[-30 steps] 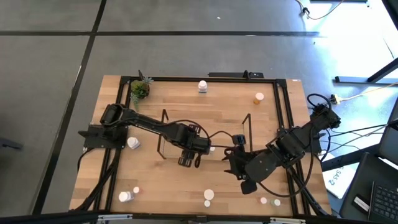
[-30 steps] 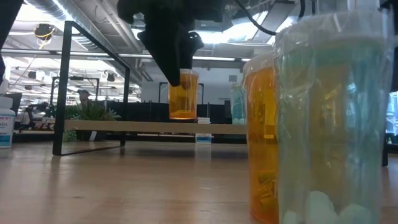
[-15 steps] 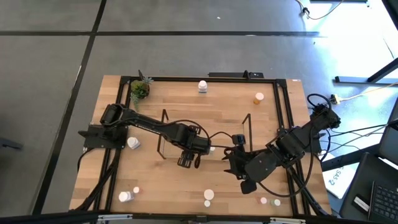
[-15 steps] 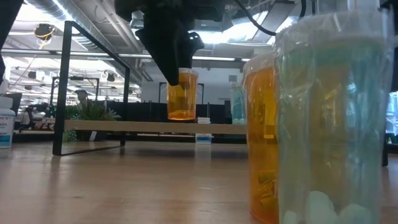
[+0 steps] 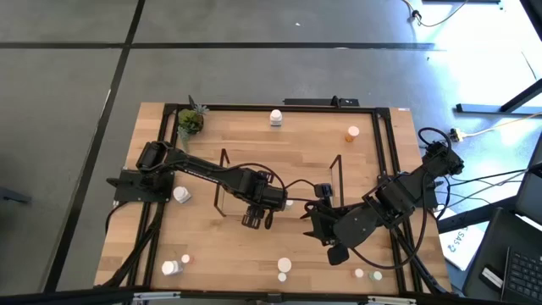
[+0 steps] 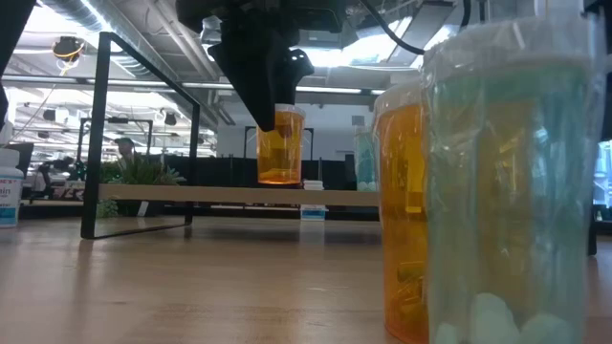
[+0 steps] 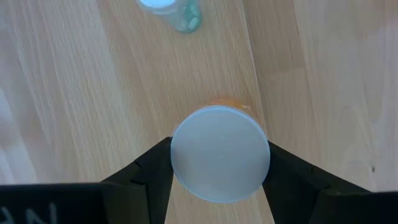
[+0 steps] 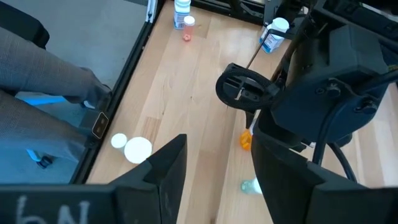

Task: Pick and place medicine bottles onto shelf by color
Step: Put the middle orange pill bottle on the shelf

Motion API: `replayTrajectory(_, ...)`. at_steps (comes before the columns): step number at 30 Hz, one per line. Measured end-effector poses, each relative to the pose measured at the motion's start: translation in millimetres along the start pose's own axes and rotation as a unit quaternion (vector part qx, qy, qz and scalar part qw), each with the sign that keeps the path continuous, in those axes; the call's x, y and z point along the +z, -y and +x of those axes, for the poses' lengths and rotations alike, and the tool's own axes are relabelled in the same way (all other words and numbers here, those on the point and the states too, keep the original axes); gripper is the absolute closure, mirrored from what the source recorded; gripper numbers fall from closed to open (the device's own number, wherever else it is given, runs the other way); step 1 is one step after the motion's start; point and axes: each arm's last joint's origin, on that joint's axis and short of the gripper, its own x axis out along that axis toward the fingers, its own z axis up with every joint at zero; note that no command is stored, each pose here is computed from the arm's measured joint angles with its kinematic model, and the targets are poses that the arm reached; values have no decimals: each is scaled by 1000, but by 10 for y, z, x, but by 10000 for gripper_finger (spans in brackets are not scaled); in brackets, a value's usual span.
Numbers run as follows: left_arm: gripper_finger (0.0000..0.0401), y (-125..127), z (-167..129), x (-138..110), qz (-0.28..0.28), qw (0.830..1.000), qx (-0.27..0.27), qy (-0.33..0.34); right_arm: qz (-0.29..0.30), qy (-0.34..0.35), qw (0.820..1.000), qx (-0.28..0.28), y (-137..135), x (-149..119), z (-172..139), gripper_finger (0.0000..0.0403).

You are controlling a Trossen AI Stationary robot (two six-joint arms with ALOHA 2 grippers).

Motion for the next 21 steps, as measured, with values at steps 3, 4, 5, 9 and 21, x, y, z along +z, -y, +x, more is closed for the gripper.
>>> replayTrajectory(3,207,0,0,3,0,1000,0,1,1,0,1000,0,0,0,0,221)
replayTrajectory(4,207,0,0,3,0,1000,0,2,1,0,1000,0,0,0,0,221)
replayTrajectory(5,207,0,0,3,0,1000,0,2,1,0,1000,0,-1,0,1,221)
replayTrajectory(9,207,-25,2,2,-5,1000,1,1,1,0,1000,0,-1,0,2,221)
replayTrajectory(21,182,-27,-1,3,-5,1000,0,2,2,0,1000,0,1,0,2,221)
